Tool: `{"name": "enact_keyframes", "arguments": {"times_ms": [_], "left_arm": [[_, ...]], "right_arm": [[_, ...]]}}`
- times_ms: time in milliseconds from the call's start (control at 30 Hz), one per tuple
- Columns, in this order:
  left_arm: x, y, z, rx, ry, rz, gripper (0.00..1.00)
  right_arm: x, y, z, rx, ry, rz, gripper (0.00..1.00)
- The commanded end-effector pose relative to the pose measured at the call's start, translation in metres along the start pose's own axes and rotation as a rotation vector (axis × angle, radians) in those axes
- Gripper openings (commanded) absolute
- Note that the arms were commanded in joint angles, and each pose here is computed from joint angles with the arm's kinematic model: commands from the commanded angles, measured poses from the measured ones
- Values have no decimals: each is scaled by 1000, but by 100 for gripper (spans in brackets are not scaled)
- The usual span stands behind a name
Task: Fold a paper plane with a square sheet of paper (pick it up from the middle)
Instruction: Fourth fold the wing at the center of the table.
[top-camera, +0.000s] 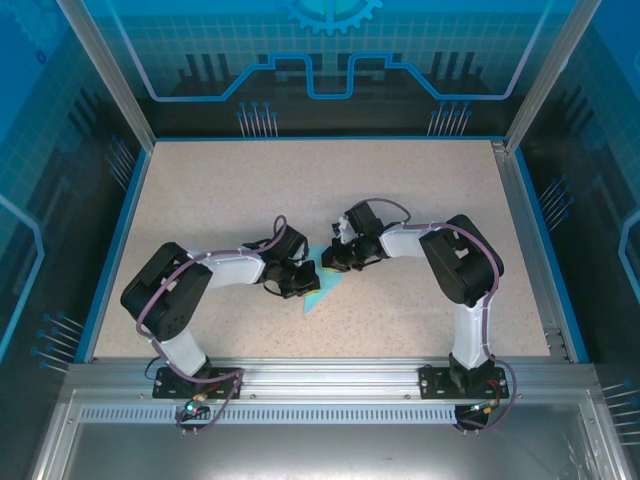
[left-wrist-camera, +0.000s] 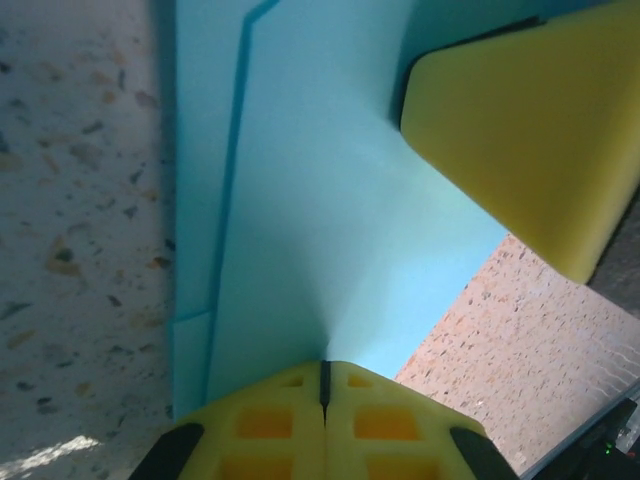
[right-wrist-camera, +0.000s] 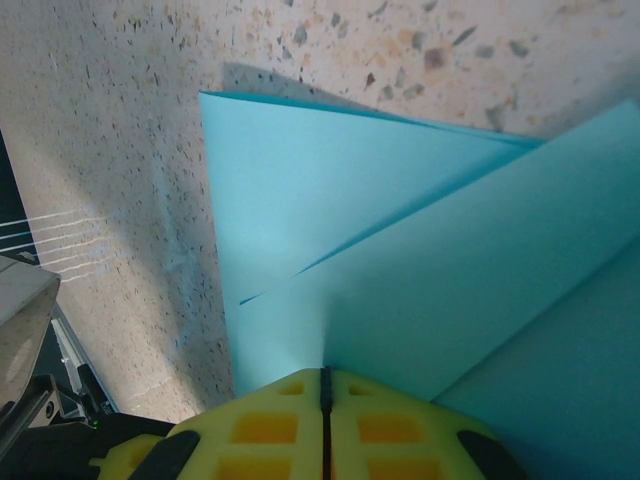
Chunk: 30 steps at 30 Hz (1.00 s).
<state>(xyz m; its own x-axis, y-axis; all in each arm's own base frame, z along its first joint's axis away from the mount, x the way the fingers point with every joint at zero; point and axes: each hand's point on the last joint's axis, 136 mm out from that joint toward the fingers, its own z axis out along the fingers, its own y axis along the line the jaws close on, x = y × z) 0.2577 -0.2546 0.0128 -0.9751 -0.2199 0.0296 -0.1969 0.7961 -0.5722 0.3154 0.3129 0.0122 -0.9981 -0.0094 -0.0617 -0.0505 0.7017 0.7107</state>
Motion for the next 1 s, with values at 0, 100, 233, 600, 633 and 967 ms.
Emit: {"name": "enact_keyframes", "arguments": {"times_ms": [0, 100, 233, 600, 633, 967], "left_arm": [[10, 37, 9, -101, 16, -43, 2], [13, 40, 10, -102, 19, -43, 1], [12, 39, 10, -97, 11, -39, 1], [13, 43, 11, -102, 10, -46, 1], [13, 43, 10, -102, 11, -44, 1], [20, 44, 12, -84, 29, -45, 1]], "right_arm": [[-3, -1, -9, 47, -27, -6, 8], [-4, 15, -15, 7, -38, -39, 6], [6, 24, -9, -13, -18, -55, 6], [3, -34, 11, 125, -48, 37, 5], [-6, -36, 7, 126, -65, 37, 5], [-87, -52, -38, 109, -218, 47, 7]]}}
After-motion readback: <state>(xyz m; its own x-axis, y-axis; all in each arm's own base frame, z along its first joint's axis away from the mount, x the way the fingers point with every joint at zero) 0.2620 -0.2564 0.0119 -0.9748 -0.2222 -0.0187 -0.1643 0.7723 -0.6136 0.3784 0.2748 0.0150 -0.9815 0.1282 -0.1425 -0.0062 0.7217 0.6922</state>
